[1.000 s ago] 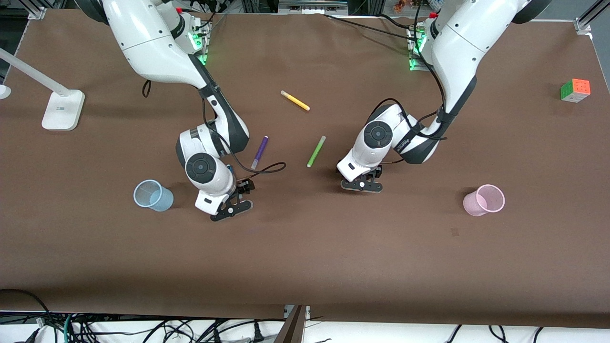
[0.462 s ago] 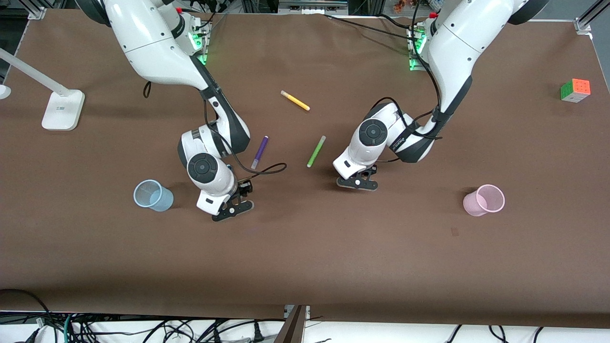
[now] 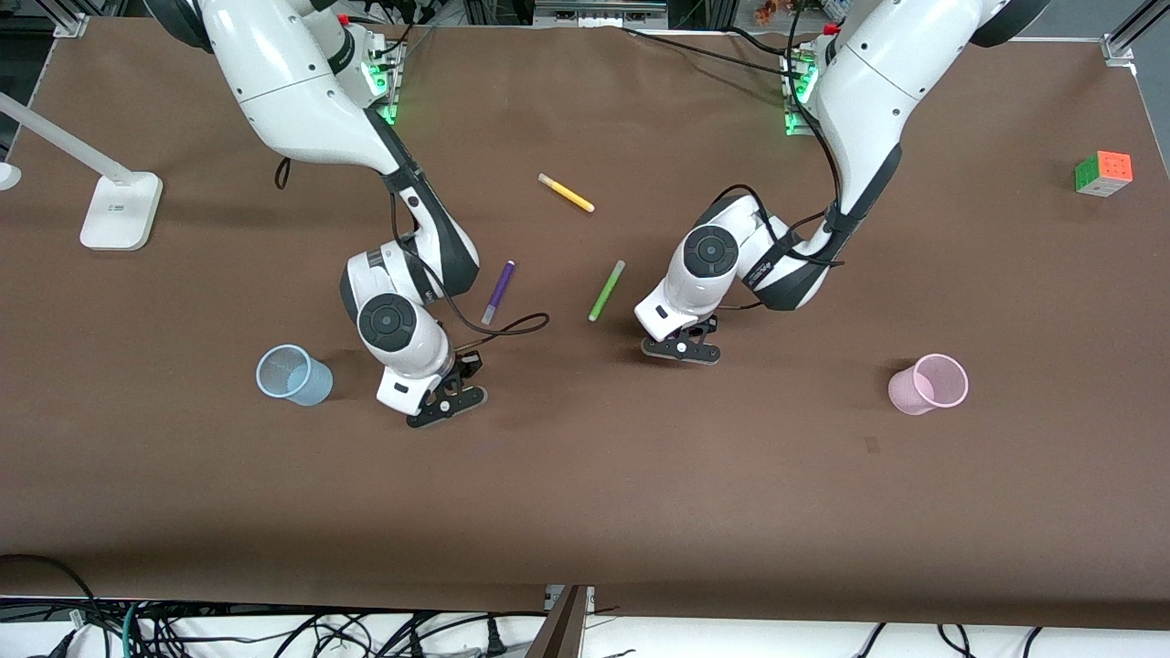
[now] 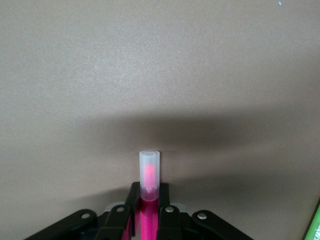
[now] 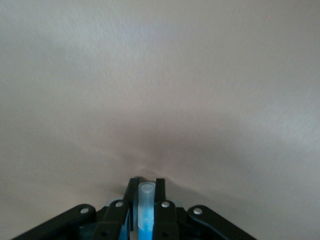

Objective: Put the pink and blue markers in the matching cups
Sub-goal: 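Close the right gripper on the blue marker while the left gripper grasps the pink, then carry the blue marker to the blue cup while the left gripper carries pink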

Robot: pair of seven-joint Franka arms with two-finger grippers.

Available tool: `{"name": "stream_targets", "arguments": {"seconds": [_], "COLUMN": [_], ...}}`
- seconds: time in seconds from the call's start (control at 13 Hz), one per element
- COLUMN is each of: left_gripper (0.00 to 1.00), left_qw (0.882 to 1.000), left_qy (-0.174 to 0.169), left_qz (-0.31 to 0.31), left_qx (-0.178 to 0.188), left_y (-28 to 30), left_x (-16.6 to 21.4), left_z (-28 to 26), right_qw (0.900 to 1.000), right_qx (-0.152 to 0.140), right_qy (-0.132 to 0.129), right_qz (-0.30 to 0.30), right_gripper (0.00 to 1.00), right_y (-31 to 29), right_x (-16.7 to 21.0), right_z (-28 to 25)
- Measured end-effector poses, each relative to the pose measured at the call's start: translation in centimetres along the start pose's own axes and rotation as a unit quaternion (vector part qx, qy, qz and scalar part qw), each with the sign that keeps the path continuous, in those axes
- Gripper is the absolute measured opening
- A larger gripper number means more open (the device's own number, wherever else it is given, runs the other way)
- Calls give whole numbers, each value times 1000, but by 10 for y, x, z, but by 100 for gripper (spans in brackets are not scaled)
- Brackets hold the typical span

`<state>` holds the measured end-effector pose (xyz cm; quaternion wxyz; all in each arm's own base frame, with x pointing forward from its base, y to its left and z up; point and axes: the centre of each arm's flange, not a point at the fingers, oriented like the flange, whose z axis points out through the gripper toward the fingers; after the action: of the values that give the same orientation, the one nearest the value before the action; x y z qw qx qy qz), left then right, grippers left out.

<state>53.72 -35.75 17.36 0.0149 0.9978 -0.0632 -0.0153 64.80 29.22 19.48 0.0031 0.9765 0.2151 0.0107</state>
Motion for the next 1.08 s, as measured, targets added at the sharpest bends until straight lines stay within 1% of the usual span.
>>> {"name": "stream_targets", "arguments": {"seconds": [0.23,0.31,0.38,0.46,0.62,0.69,0.77,0.85,1.0,1.08], "left_gripper": [18,18,18,18,18,18,18,18,18,18], "left_qw": [1000,1000,1000,999,998,997,995,994,990,987], "left_qy": [4,8,8,3,-15,-23,-28,-28,-23,-24], "left_qz": [-6,-14,-21,-27,-30,-13,13,44,107,132], "left_qx": [-1,-1,6,19,60,77,90,95,94,84], "left_y": [-6,-13,-21,-28,-37,-42,-49,-64,-114,-147], "left_x": [6,13,20,28,41,46,50,55,69,76], "left_z": [-4,-10,-20,-37,-90,-121,-150,-175,-210,-220], "right_qw": [998,998,998,997,995,992,987,981,959,947], "right_qx": [-6,-6,-1,8,25,34,51,71,108,124], "right_qy": [41,47,45,37,19,18,26,40,64,71], "right_qz": [-38,-46,-52,-62,-99,-124,-148,-178,-254,-288], "right_gripper": [16,16,16,16,16,16,16,16,16,16], "right_y": [27,39,50,59,74,81,90,101,130,147], "right_x": [13,14,12,9,6,7,7,7,0,-6], "right_z": [-58,-80,-100,-118,-145,-156,-165,-172,-178,-176]}}
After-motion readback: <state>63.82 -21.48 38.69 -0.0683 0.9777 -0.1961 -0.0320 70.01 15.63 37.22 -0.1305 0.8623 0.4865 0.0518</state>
